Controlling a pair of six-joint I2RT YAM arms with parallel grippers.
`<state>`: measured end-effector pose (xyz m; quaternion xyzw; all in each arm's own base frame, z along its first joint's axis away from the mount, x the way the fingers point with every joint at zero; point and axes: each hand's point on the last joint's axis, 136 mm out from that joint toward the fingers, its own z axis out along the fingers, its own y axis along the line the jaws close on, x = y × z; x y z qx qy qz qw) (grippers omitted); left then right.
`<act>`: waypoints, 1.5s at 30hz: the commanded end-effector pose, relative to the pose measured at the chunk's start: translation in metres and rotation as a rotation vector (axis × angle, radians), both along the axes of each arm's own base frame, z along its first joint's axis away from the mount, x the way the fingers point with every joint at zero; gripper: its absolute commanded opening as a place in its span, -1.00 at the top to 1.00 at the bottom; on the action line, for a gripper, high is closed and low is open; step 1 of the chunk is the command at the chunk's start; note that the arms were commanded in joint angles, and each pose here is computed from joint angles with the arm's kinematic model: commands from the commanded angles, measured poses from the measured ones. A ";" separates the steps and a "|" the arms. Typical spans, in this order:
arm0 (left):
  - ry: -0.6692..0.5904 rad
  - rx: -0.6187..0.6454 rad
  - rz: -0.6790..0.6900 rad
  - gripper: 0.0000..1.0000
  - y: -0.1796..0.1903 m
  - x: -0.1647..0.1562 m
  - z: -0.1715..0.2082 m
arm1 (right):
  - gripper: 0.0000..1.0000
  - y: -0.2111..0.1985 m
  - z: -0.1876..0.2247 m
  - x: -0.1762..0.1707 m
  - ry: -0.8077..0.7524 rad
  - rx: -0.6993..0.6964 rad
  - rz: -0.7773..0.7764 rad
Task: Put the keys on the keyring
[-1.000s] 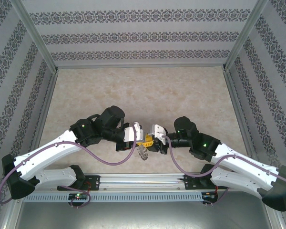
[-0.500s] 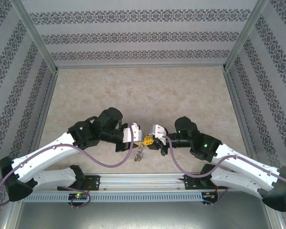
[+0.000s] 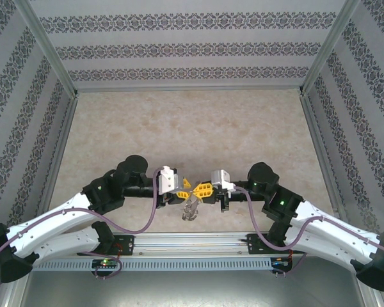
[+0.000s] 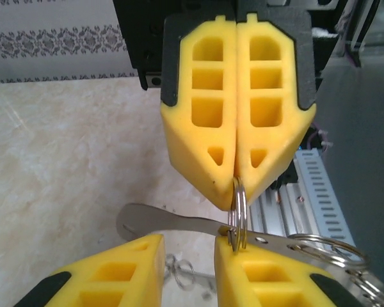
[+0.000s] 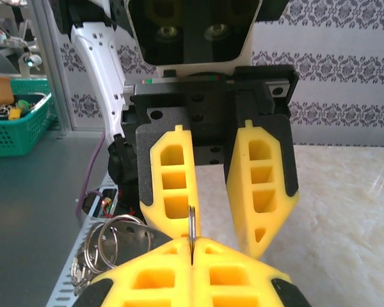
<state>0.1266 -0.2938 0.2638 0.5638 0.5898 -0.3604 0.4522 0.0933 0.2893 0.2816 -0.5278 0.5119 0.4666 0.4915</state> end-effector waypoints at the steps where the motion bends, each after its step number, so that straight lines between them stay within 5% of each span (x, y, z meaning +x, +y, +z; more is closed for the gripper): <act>1: -0.025 -0.156 -0.050 0.49 -0.009 -0.010 0.037 | 1.00 -0.001 0.025 -0.009 -0.039 0.109 0.050; 45: -0.093 -0.294 -0.106 0.64 0.001 -0.027 0.084 | 1.00 -0.010 0.038 -0.011 -0.050 0.299 0.037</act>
